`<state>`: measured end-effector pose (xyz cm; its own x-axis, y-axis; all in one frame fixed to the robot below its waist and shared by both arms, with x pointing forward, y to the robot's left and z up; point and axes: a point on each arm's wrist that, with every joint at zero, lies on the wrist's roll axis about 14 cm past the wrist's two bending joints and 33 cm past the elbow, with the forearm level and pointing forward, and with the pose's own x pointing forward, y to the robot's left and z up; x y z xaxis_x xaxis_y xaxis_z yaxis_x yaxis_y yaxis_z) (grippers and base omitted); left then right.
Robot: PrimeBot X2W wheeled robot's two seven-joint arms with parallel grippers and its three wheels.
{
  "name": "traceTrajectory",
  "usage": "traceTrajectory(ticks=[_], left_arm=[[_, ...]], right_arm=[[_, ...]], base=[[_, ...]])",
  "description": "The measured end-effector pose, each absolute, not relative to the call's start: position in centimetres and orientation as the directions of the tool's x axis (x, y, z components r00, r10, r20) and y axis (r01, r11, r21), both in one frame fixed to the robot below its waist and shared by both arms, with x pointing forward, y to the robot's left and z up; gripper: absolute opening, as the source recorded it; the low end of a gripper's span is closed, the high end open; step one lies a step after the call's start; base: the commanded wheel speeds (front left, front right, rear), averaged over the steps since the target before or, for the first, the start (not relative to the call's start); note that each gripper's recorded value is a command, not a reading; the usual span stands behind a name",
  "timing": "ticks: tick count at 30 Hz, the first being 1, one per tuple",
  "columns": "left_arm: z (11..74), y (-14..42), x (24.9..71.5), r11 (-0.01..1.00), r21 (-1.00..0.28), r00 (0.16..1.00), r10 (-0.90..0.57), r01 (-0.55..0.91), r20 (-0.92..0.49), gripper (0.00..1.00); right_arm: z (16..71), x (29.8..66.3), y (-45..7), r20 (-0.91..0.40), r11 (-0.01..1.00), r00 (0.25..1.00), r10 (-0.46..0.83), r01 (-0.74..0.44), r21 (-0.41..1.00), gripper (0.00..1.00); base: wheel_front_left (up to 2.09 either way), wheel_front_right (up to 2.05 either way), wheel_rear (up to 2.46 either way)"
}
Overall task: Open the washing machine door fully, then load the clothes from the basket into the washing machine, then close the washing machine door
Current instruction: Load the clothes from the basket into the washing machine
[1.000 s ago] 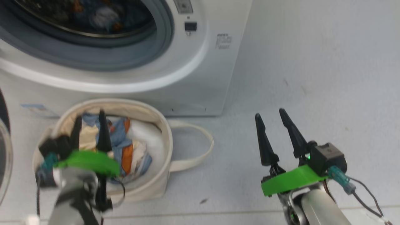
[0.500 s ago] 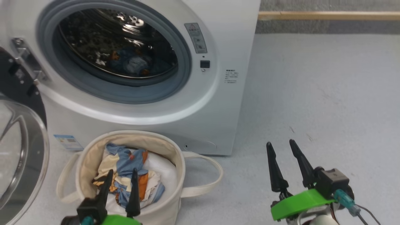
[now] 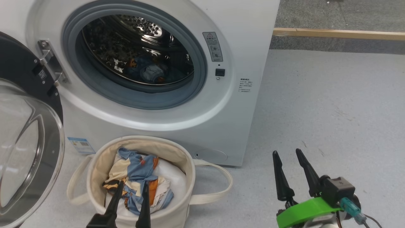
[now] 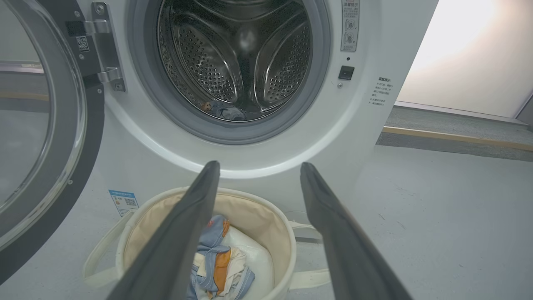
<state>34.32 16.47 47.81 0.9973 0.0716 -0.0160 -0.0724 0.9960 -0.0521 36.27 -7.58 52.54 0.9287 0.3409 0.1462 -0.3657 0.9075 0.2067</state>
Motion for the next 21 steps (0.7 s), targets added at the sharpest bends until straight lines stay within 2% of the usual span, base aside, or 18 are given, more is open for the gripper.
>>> traceTrajectory(ticks=[21], left_arm=[[49.0, 15.5, 34.8, 0.997, -0.064, 0.999, 0.047, -0.045, 0.019, 1.0]], right_arm=[[51.7, 36.1, -7.6, 0.122, 0.909, 0.932, 0.34, -0.359, 0.211, 1.0]], base=[[0.0, 0.0, 0.0]])
